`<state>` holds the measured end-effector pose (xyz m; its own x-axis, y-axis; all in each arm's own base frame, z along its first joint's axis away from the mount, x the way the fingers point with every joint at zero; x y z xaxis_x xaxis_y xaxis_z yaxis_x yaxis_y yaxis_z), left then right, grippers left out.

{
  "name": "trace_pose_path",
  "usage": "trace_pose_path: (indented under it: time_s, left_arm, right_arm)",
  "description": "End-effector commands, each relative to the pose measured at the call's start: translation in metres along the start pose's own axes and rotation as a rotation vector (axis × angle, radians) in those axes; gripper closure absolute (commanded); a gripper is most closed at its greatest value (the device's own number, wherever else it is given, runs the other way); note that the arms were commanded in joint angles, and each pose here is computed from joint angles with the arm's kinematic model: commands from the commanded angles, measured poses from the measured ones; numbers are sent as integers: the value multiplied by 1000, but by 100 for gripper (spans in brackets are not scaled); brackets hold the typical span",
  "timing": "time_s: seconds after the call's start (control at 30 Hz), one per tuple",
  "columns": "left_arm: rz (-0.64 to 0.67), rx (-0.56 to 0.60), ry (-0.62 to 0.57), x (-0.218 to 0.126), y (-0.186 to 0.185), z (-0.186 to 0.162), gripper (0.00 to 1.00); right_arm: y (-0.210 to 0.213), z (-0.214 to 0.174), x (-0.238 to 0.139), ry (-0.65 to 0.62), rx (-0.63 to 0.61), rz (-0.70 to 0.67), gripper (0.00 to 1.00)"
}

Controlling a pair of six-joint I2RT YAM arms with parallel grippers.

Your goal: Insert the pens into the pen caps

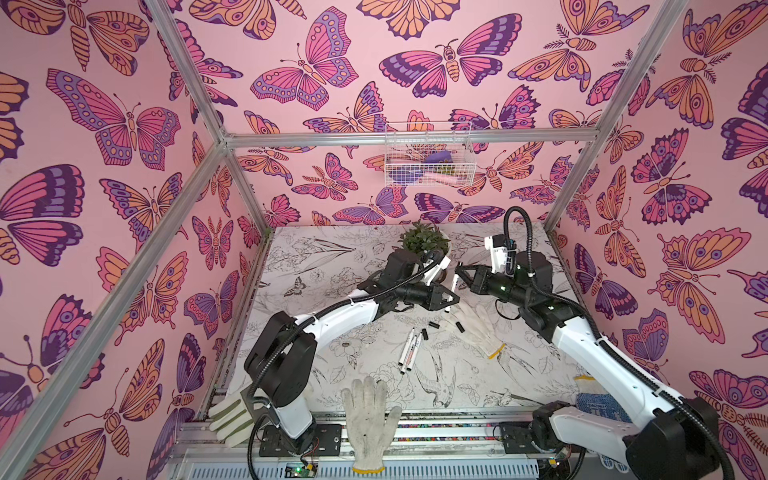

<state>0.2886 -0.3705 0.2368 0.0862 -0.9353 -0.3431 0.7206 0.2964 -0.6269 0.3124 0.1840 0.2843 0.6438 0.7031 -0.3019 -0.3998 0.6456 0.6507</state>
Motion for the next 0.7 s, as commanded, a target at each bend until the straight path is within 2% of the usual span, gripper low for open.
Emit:
trace_pose_path:
  time_s: [0.0,0.3,0.43,0.67]
  left_arm:
    - [290,81,-363,-51,19,84,100]
    - [376,131,-372,-54,23,86,100]
    - [409,185,-384,-56,19,89,100]
    - [468,232,-420,-63,18,99,100]
  right_arm:
    - [-1,-88,-2,377,30,52,100]
    - [-15,-127,-5,521,18,21,100]
    - [-10,-145,-7,614,46,83,100]
    - [3,-158,-10,702,93,175,100]
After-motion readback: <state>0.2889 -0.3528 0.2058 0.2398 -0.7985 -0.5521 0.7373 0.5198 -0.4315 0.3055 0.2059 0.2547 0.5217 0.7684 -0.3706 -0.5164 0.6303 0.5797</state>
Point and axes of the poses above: each gripper's point midway between its finger pads, its own x axis out along the fingers, its own y axis along the line the jaws close on, z = x × y, the point moved 3 cm from there along -x, back along the fingers, and after that the axes turned 2 degrees about x, right-handed, at the moved point
